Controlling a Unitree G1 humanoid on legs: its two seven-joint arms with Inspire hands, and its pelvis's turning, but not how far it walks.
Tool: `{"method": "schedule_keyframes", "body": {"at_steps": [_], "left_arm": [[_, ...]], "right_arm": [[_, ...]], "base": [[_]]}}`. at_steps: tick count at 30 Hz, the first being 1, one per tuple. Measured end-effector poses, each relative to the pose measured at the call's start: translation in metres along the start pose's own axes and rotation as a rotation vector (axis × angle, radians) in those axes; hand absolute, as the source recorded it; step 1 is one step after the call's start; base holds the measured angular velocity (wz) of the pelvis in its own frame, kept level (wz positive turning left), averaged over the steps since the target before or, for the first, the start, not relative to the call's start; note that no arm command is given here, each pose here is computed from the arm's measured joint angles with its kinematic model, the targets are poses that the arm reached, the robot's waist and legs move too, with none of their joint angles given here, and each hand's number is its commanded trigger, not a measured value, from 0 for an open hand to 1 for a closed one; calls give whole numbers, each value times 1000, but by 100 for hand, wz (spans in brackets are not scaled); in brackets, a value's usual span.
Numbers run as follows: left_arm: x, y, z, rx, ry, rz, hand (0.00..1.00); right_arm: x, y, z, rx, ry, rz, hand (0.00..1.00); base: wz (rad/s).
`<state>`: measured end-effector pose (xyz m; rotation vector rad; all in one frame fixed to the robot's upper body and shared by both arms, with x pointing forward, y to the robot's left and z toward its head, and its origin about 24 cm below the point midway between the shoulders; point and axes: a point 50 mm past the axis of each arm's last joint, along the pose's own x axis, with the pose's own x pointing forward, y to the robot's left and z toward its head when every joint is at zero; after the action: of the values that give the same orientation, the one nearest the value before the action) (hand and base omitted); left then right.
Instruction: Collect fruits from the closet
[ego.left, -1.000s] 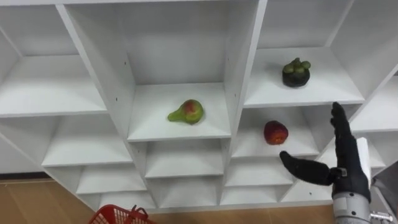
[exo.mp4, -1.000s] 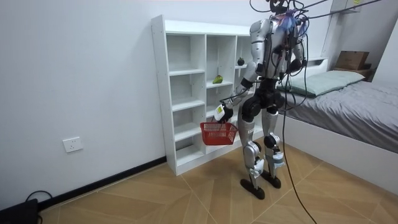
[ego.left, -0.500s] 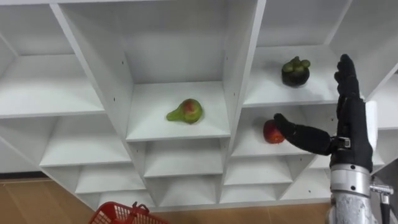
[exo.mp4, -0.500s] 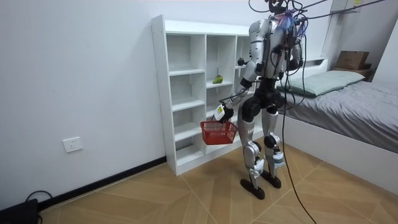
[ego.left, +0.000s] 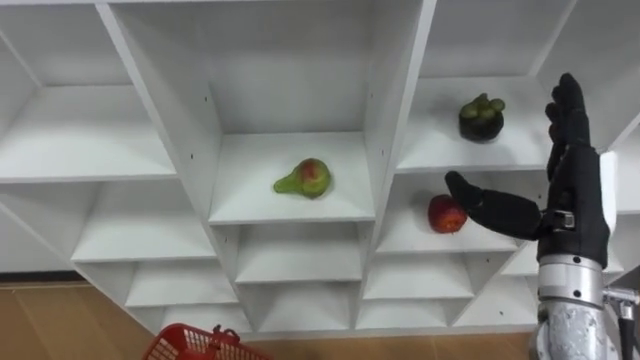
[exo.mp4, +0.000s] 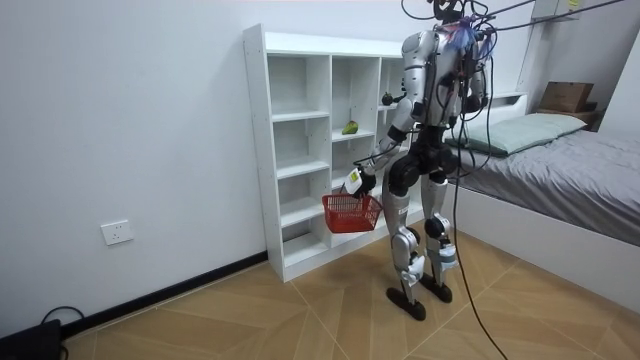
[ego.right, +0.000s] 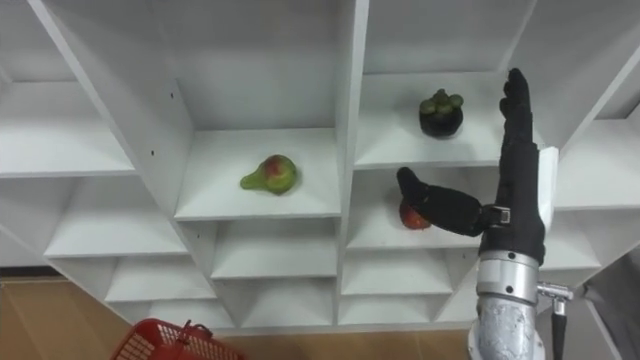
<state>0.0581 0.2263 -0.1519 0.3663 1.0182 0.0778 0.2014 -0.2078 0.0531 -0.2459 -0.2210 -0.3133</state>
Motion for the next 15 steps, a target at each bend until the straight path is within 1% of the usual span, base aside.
{"method": "schedule_keyframes", "body": {"at_steps": [5, 9, 10, 15], "left_arm": [[0, -1, -3, 4, 31, -23, 100], [0, 0, -4, 3, 40, -36, 100], [0, 0, -4, 5, 39, -36, 100], [0, 10, -7, 24, 44, -19, 100]], "right_arm": [[6, -3, 3, -8, -22, 0, 0], [16, -9, 4, -14, -30, -26, 0], [18, -13, 5, -15, -32, -36, 0], [29, -15, 0, -21, -21, -43, 0]], "base": [[10], [6], [8], [1]]}}
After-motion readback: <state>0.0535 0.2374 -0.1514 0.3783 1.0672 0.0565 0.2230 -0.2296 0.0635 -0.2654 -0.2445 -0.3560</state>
